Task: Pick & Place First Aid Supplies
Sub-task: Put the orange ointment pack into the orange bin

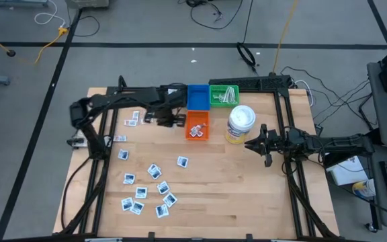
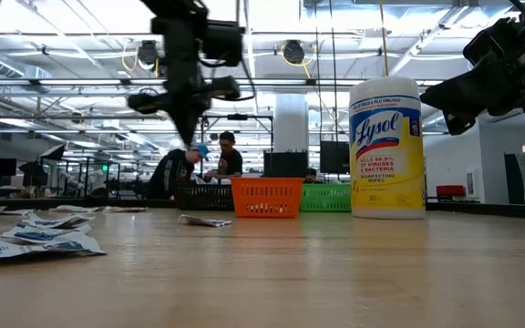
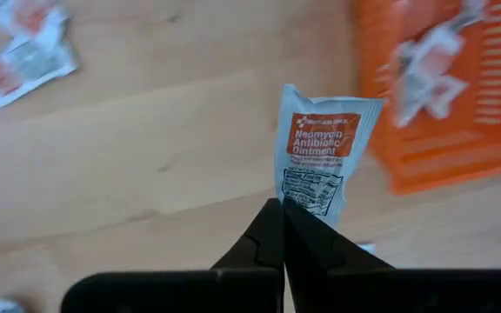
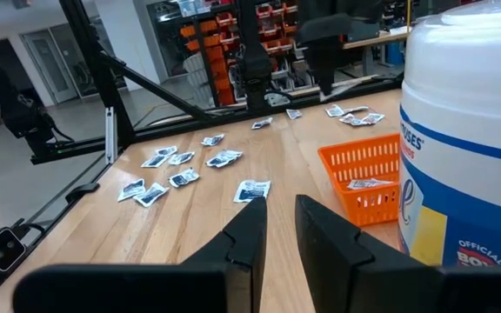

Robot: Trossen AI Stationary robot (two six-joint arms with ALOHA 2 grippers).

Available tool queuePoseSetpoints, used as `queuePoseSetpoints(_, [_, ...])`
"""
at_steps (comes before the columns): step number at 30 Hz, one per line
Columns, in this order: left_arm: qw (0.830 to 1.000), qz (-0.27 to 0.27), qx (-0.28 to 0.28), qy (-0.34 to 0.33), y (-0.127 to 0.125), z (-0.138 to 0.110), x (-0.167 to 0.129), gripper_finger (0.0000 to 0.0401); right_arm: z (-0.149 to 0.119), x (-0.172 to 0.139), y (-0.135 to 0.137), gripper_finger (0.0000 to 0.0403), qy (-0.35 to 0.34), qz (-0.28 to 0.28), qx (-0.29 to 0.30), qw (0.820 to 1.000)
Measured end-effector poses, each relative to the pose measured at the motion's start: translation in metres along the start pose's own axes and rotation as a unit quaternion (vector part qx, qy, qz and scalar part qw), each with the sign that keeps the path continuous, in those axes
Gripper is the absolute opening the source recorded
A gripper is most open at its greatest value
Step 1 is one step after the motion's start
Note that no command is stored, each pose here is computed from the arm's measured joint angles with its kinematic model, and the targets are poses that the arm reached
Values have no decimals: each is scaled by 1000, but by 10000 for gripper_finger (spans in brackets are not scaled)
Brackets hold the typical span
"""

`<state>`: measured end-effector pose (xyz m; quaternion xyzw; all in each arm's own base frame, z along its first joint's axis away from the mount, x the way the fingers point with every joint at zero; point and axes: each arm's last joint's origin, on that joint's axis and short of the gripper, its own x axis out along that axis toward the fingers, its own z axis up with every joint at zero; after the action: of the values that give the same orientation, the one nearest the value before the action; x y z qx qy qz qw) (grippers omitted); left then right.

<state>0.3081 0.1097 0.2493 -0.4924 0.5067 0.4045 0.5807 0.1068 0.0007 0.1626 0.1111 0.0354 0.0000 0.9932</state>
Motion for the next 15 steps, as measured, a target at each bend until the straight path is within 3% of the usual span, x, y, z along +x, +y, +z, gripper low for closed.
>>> queuePoseSetpoints(9, [999,-41,29,0,-58,33,5,0,0,0,0,59,0,0,0,1000])
queuePoseSetpoints(15, [998,-49,35,-6,-75,45,20,0,0,0,0,59,0,0,0,1000])
